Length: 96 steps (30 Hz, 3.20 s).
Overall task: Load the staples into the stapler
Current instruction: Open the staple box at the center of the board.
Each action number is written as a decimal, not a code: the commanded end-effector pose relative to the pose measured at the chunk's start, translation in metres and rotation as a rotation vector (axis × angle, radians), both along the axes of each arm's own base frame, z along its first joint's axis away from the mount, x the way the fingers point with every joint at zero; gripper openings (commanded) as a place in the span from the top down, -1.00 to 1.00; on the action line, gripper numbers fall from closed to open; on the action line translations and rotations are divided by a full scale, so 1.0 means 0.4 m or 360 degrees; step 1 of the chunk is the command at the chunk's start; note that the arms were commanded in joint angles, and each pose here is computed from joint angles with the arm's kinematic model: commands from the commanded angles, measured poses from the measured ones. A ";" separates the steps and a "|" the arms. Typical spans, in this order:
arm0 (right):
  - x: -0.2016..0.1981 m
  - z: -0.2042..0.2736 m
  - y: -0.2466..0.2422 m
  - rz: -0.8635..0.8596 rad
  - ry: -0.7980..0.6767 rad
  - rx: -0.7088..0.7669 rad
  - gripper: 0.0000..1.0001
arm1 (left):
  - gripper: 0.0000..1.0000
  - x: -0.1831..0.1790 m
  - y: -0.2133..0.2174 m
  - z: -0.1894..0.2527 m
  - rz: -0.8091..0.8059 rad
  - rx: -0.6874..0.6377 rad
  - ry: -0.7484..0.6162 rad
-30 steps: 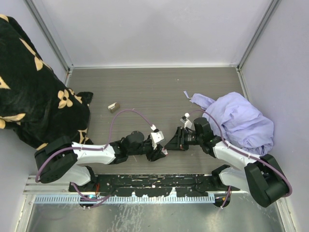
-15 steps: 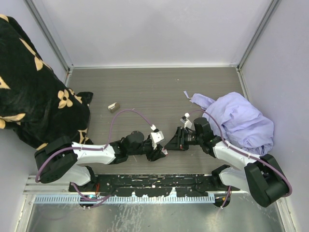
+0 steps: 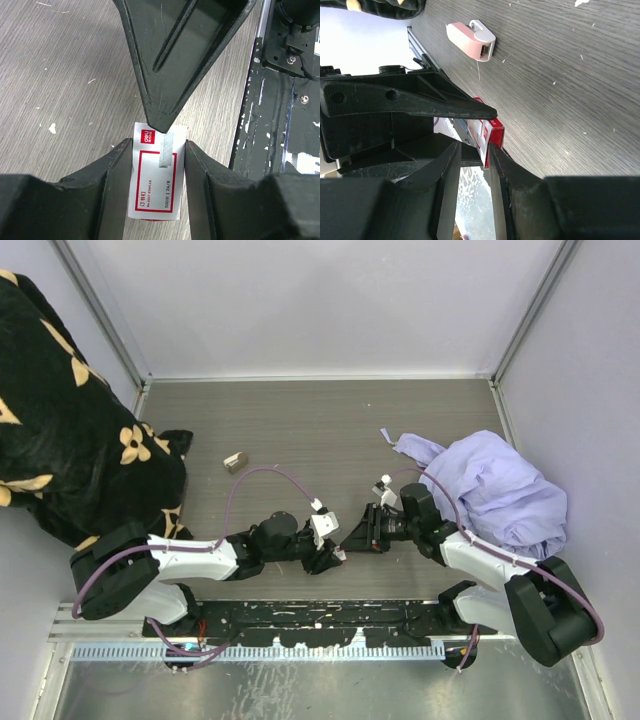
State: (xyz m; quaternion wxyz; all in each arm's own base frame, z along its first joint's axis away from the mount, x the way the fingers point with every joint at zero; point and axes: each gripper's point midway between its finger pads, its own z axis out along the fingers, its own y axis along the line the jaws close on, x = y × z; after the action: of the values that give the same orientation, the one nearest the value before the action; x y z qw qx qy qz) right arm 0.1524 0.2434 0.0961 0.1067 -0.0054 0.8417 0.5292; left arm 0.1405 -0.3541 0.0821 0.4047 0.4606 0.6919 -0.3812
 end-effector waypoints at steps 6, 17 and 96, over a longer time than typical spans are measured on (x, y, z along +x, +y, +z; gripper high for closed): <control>-0.015 0.009 0.017 0.0088 -0.0008 0.0041 0.30 | 0.13 0.009 -0.019 0.061 -0.0001 -0.0131 -0.0087; -0.021 0.012 0.030 0.0122 -0.0002 0.0068 0.30 | 0.13 0.008 -0.023 0.063 -0.0005 -0.0139 -0.0084; 0.053 -0.061 -0.083 -0.0044 -0.0180 -0.0296 0.11 | -0.39 0.062 -0.058 -0.080 0.0090 0.0278 -0.0050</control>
State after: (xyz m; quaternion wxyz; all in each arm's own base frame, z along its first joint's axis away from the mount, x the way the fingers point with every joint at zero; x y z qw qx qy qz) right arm 0.1712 0.2129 0.0695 0.1407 -0.0195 0.8809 0.4514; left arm 0.1586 -0.3631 0.0304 0.3601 0.4861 0.7406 -0.2923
